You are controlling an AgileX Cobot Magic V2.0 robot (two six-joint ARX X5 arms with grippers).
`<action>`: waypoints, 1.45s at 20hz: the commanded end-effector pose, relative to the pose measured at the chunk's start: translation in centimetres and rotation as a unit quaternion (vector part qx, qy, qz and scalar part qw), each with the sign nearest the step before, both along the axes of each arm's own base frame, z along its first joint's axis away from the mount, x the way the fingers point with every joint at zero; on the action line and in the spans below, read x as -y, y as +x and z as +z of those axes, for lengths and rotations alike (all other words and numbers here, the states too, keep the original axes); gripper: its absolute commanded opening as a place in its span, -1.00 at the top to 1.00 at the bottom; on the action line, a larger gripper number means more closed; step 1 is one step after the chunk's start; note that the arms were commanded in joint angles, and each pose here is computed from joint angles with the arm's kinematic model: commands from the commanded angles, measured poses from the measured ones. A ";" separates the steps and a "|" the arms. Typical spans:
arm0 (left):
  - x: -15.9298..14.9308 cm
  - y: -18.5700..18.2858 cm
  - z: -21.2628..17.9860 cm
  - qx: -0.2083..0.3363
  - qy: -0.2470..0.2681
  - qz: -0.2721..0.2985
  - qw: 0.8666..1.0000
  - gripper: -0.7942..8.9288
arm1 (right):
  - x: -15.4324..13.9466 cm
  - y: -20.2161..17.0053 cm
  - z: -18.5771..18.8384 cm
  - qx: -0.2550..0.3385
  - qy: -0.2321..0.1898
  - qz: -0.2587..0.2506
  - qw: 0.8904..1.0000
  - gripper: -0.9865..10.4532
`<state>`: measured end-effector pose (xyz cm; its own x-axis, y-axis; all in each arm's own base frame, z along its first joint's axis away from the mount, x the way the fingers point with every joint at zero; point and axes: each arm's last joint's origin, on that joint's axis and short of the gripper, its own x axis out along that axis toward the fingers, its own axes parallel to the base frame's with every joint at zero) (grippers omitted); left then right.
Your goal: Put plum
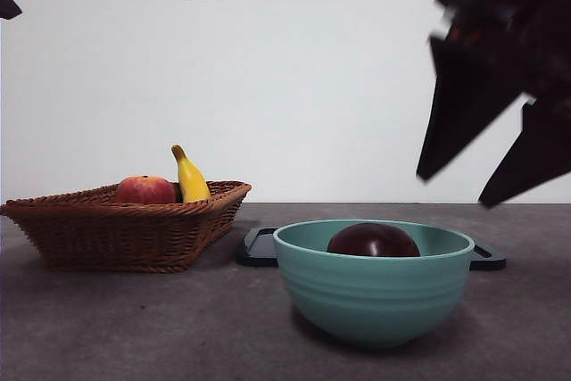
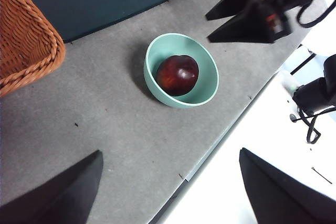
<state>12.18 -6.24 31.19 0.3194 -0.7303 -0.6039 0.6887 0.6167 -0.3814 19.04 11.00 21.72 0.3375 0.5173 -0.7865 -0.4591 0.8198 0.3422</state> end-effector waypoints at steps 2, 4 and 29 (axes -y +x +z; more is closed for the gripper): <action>0.1 0.1 0.4 0.007 -0.006 -0.005 1.000 0.01 | -1.4 0.8 -1.3 0.001 -0.020 0.004 1.000 0.35; 0.1 0.1 0.4 0.007 -0.006 -0.005 1.000 0.01 | -2.0 1.1 -1.9 0.004 -0.037 0.002 0.999 0.42; 0.1 0.1 0.4 0.010 -0.007 -0.005 1.000 0.01 | -3.6 1.5 -2.3 0.011 -0.037 0.012 0.999 0.81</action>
